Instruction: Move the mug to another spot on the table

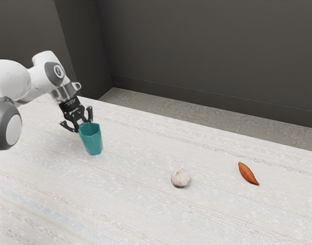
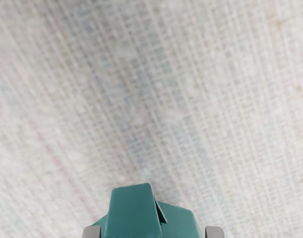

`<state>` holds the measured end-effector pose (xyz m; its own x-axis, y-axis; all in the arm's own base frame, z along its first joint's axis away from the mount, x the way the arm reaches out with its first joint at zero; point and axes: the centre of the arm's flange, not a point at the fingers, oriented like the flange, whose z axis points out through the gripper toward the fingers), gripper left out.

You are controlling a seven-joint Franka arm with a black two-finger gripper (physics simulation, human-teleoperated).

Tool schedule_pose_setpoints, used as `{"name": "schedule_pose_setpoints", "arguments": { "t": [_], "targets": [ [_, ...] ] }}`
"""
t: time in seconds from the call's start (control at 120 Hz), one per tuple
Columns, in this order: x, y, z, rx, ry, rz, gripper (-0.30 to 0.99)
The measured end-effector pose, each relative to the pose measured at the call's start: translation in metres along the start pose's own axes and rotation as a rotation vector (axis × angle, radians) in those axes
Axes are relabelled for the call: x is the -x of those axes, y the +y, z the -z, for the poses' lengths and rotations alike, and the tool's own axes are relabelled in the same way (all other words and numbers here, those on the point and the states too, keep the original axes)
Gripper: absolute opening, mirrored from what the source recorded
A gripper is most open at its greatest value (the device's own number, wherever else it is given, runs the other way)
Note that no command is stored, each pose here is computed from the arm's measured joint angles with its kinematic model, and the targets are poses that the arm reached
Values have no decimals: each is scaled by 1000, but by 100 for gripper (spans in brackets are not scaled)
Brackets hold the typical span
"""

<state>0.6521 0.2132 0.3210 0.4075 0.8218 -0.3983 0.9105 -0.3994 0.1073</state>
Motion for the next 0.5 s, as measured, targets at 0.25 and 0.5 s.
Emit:
{"name": "schedule_pose_setpoints", "arguments": {
  "t": [0.25, 0.5],
  "targets": [
    [35, 23, -43, -39, -65, -44, 13],
    [58, 35, -76, -81, -102, -70, 13]
  ]
}}
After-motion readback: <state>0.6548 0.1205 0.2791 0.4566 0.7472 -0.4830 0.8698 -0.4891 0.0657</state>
